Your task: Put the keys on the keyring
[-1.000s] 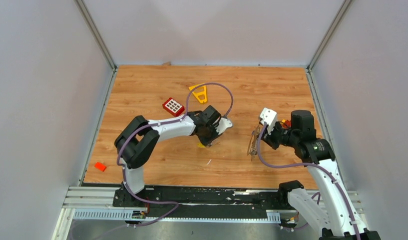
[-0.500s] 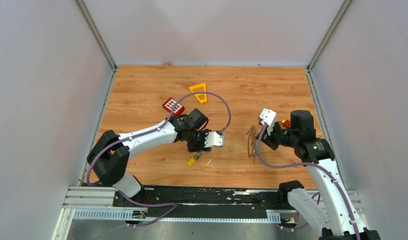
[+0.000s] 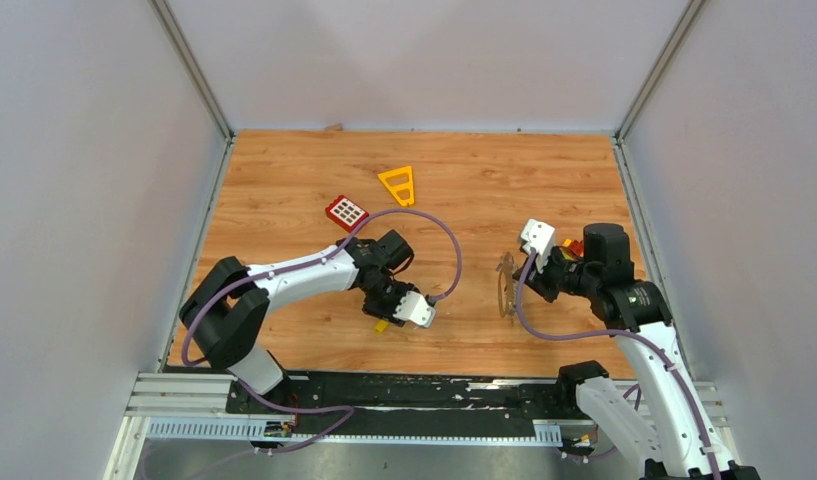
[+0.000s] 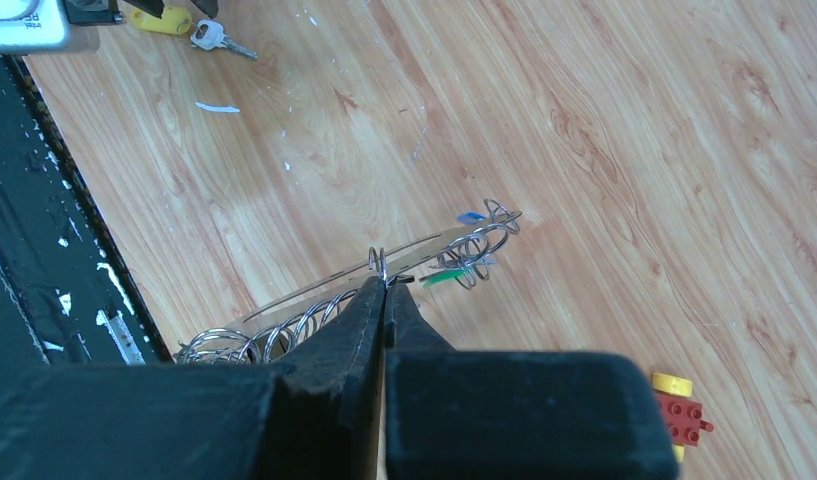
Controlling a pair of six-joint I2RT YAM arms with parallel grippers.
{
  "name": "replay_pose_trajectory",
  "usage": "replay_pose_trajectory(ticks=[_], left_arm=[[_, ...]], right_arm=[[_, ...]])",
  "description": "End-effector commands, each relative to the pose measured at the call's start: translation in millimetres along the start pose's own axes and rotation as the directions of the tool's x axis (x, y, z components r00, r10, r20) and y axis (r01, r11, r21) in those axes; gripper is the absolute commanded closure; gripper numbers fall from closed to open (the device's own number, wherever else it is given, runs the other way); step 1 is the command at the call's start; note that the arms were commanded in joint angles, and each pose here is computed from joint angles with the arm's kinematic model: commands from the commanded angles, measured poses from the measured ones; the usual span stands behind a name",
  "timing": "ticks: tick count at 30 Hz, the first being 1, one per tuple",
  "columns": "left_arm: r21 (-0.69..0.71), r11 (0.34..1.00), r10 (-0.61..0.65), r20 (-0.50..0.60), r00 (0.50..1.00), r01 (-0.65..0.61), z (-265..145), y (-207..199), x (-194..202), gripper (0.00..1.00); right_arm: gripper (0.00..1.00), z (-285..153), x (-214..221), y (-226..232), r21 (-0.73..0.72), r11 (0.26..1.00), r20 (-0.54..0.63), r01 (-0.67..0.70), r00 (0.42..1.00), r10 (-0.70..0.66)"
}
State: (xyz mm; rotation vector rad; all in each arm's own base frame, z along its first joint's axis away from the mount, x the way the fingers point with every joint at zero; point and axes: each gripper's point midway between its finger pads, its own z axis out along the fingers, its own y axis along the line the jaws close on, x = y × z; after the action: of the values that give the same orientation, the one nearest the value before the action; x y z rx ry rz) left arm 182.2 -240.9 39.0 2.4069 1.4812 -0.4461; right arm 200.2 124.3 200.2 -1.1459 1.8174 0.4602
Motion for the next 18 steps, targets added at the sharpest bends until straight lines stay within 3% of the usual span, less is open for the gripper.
replay_pose_trajectory(ticks=[1,18], left_arm=[[0.049,0.998,0.048,0.049,0.998,-0.05,4.8,-8.4,-9.9,0.52],[-0.041,0.998,0.044,-0.045,0.998,-0.046,23.1,-2.0,1.8,0.58]], right_arm=[[1.0,-0.9,-9.6,-3.2,0.01,0.999,0.041,0.035,0.999,-0.035],[1.0,-1.5,-8.1,-1.0,0.006,0.999,0.038,0.04,0.998,-0.04]])
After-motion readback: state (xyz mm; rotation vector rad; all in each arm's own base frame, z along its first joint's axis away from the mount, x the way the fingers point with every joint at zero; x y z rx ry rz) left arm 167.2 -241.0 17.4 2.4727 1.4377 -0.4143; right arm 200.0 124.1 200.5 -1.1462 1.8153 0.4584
